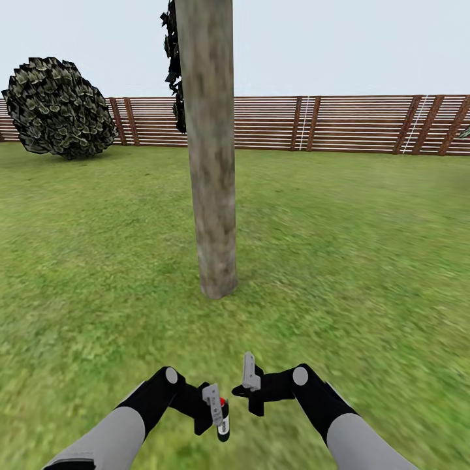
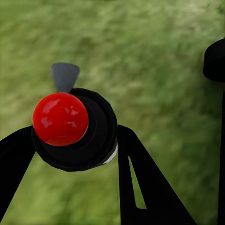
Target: In the garden, pick up the pesticide atomizer on the floor and spray pesticide onto both trees until each tree trunk is fully covered.
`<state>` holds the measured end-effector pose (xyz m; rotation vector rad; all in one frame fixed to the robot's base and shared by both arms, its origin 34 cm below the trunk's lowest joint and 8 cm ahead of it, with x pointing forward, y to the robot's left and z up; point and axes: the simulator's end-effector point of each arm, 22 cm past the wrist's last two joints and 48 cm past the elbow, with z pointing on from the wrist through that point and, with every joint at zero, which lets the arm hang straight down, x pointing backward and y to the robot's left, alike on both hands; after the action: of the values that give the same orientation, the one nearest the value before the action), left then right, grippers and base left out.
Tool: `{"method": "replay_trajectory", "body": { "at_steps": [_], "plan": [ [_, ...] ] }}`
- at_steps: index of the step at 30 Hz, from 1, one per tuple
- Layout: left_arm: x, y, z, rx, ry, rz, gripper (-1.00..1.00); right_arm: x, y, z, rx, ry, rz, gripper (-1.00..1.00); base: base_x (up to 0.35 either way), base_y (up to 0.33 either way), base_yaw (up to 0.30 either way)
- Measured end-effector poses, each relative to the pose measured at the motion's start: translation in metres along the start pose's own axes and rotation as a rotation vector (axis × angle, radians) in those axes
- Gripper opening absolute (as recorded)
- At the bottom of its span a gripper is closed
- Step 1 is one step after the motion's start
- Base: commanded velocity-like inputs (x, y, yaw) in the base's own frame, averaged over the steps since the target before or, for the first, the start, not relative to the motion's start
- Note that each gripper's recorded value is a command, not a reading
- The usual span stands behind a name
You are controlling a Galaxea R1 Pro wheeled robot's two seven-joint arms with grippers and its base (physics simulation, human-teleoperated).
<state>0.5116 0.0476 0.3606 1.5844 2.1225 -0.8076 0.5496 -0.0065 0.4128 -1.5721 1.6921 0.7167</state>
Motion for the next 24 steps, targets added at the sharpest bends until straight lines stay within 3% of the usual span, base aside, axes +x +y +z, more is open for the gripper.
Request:
{"method": "replay_trajectory", "body": {
  "at_steps": [24],
  "plan": [
    [-0.016,0.010,-0.005,-0.030,-0.023,0.020,-1.00,0.000,0.000,0.000,0.000,0.000,0.000,-1.00,0.000,0.000,0.000]
  ]
}}
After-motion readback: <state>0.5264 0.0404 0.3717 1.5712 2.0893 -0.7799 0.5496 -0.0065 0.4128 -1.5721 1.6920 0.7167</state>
